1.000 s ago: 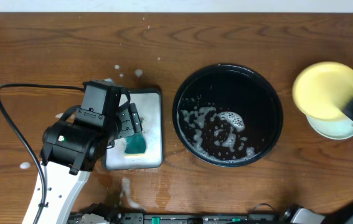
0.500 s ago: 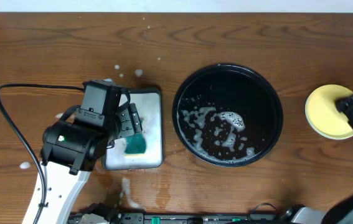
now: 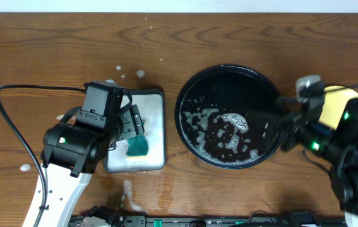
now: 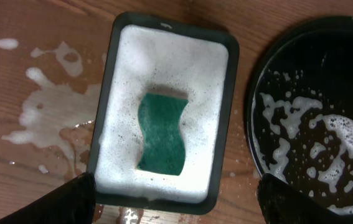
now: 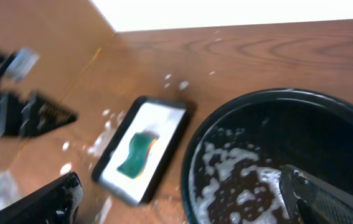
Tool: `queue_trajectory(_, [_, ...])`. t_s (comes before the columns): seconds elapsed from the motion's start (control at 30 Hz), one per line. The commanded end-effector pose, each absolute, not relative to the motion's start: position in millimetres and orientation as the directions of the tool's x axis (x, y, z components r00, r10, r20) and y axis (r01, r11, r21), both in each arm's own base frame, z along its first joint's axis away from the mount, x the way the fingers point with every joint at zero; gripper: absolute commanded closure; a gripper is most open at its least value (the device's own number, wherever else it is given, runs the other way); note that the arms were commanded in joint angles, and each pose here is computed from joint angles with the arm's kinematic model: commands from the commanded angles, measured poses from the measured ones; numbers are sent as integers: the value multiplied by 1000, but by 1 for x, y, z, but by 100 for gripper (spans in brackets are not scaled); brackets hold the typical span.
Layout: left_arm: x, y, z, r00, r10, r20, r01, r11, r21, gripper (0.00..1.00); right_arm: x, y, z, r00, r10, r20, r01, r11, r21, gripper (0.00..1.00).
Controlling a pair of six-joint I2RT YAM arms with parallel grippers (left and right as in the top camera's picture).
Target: Clean dirty plates on tray and stack at the side
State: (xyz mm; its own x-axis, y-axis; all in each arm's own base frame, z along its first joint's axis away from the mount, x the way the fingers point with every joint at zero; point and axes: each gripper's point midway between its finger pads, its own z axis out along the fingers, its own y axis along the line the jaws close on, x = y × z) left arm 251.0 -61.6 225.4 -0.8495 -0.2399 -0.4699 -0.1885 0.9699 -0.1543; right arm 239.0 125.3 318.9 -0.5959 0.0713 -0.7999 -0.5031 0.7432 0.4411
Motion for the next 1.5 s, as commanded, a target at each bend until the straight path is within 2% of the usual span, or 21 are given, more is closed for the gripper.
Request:
queue_trajectory(0.0, [251, -60, 226, -850, -239, -470, -190, 970, -149, 17, 231, 117, 321, -506, -34, -862, -536, 795, 283, 1])
queue_trajectory(0.1, [251, -60, 226, -850, -239, -470, -190, 970, -149, 17, 228, 105, 312, -417, -168, -893, -550, 829, 100, 1])
queue_trajectory(0.2, [251, -60, 226, -850, -239, -470, -190, 970, -149, 17, 229, 93, 290, -359, -207, -910, -513, 858, 7, 1])
queue_trajectory(0.37, [251, -60, 226, -850, -239, -470, -190, 970, -149, 17, 223, 89, 234, -204, -184, -962, -496, 866, -60, 1])
queue_trajectory(0.53, [251, -60, 226, -850, -239, -470, -190, 970, -149, 17, 214, 89, 201, -55, -166, -985, -484, 867, -119, 1])
queue_trajectory(0.83, [251, -60, 226, -850, -239, -470, -190, 970, -149, 17, 225, 91, 176, 77, -149, -986, -471, 866, -167, 1])
queue_trajectory(1.03, [251, -60, 226, -850, -239, -470, -190, 970, -149, 17, 226, 89, 165, 38, -158, -987, -469, 869, -157, 1])
queue_trajectory(1.47, [251, -60, 226, -850, -239, -470, -190, 970, -149, 17, 226, 89, 164, 36, -158, -987, -469, 870, -156, 1])
